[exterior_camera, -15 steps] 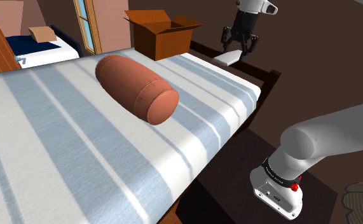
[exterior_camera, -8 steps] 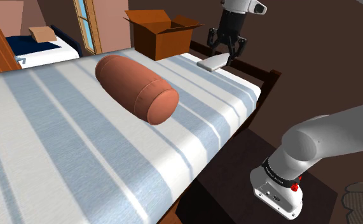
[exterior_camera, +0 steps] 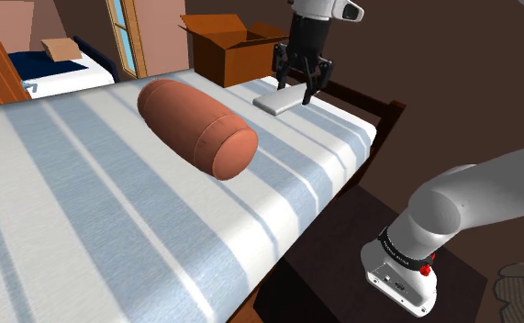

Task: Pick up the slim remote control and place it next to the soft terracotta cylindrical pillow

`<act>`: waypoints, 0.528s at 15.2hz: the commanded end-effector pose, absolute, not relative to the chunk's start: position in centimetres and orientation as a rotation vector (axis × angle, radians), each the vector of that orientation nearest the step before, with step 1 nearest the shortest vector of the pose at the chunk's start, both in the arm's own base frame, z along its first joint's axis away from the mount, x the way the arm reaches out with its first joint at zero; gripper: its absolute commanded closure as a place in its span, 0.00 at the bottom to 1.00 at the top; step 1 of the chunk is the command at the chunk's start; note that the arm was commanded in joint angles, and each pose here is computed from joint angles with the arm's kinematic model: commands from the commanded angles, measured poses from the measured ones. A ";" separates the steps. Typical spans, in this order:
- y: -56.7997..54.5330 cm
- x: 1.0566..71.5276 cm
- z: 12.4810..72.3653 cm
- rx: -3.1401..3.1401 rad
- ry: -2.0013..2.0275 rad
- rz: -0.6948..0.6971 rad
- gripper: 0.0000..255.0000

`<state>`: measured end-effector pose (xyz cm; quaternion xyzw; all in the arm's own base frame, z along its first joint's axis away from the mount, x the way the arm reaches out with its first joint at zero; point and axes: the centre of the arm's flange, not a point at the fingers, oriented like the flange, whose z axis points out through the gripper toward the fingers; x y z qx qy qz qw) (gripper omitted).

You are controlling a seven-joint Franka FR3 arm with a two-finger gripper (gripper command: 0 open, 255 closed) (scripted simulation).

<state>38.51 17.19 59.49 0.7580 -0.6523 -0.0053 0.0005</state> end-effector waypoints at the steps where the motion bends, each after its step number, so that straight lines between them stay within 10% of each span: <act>1: 19.7 38.3 59.5 2.379 -2.051 -0.017 1.00; 8: 23.5 38.0 57.4 2.379 -2.051 -0.017 1.00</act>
